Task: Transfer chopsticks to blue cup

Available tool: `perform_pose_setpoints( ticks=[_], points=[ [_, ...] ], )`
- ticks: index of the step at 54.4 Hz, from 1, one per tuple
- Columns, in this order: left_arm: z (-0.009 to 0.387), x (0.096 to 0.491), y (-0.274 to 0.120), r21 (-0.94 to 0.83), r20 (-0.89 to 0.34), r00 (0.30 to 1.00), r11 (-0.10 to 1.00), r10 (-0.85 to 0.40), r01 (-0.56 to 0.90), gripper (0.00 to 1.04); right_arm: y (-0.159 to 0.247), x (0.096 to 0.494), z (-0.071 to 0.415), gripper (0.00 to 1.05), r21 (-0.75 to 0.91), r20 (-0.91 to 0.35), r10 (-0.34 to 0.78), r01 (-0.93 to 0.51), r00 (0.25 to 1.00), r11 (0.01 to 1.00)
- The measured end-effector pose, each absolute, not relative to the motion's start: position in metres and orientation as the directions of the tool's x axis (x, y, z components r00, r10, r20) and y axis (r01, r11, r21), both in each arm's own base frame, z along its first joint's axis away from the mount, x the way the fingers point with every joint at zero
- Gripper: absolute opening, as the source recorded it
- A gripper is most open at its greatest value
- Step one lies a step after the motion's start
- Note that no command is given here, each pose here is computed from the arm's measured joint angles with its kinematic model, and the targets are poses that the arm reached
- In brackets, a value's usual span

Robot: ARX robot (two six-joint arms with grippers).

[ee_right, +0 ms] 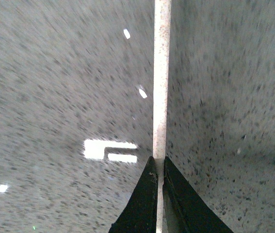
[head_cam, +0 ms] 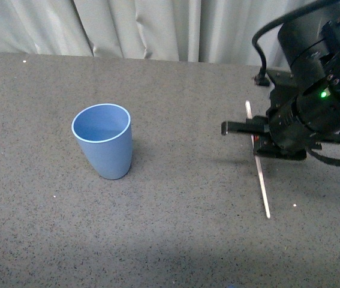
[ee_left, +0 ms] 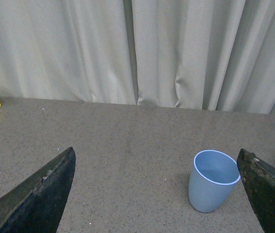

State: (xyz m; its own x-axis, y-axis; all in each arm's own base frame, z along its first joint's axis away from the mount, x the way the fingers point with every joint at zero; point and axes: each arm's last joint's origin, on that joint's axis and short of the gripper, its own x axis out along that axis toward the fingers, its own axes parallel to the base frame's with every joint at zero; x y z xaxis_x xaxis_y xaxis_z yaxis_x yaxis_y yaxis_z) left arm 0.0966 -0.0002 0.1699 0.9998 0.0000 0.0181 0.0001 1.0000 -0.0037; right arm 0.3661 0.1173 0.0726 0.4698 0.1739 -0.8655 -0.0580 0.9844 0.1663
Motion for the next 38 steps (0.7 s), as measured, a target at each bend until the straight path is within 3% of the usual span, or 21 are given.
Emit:
perform_pose_setpoints(
  ticks=[5,13,21,38],
  points=[
    [0.170,0.097,0.000,-0.004,0.018,1.000,1.000,0.000,0.000,0.98,0.129,0.361,0.111,0.01,0.213,-0.729,0.264,-0.158,0.631,0.964],
    [0.170,0.097,0.000,-0.004,0.018,1.000,1.000,0.000,0.000,0.98,0.155,0.350,0.151,0.01,0.204,-0.489,0.412,-0.359,0.769,0.911],
    [0.170,0.097,0.000,-0.004,0.018,1.000,1.000,0.000,0.000,0.98,0.184,0.335,0.165,0.01,0.168,-0.302,0.561,-0.536,0.771,0.827],
    [0.170,0.097,0.000,-0.004,0.018,1.000,1.000,0.000,0.000,0.98,0.240,0.318,0.167,0.01,0.107,-0.133,0.747,-0.740,0.651,0.664]
  ],
)
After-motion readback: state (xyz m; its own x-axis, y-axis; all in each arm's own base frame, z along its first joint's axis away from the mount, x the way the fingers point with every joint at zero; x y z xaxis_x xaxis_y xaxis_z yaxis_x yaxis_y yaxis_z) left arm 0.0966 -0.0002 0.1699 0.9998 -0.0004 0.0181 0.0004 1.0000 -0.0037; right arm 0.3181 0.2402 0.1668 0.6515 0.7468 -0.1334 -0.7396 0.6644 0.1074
